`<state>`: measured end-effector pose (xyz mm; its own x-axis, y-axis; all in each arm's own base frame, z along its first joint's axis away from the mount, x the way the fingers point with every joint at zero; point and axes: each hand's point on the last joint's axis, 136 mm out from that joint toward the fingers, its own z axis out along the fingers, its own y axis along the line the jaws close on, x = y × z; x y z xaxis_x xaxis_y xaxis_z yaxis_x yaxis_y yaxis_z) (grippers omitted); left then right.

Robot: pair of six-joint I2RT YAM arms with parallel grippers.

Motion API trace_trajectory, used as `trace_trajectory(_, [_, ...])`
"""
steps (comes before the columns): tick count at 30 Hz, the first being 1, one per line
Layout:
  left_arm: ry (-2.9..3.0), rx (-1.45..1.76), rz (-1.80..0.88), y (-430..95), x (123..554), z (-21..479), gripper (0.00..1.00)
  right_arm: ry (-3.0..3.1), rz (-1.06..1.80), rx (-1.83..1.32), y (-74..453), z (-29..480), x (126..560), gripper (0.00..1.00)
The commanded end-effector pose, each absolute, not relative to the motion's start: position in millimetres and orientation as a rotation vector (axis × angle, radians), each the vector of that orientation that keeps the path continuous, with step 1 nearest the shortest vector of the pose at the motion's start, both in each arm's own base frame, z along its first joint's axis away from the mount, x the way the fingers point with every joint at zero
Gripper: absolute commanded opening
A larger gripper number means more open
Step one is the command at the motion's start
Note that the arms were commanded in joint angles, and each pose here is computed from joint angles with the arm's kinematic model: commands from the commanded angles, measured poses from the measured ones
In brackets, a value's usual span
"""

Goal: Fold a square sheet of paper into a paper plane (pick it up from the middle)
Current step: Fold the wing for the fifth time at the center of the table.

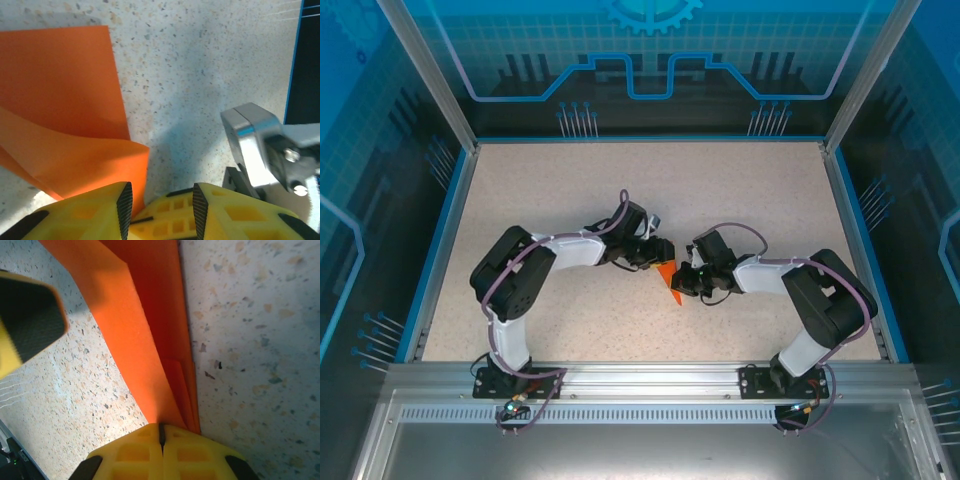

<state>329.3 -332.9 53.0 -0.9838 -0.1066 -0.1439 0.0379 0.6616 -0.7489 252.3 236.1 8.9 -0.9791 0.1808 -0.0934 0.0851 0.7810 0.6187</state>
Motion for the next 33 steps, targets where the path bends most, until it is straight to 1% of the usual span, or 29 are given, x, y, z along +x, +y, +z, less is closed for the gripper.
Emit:
trace_trajectory(1, [2.696,-0.064,-1.176,-332,334,36,0.39,3.015,0.756,0.264,210,-32,216,0.05])
trace_trajectory(6, [2.718,-0.095,-1.104,-324,337,18,0.38,3.022,0.751,0.261,209,-33,214,0.04])
trace_trajectory(13, [2.728,-0.092,-1.046,-314,344,9,0.38,3.055,0.691,0.246,201,-38,207,0.02])
trace_trajectory(26, [2.711,-0.084,-0.995,-295,368,13,0.38,3.068,0.670,0.243,197,-41,203,0.01])
trace_trajectory(33, [2.691,-0.115,-1.009,-282,385,13,0.39,3.069,0.677,0.243,198,-42,202,0.01])
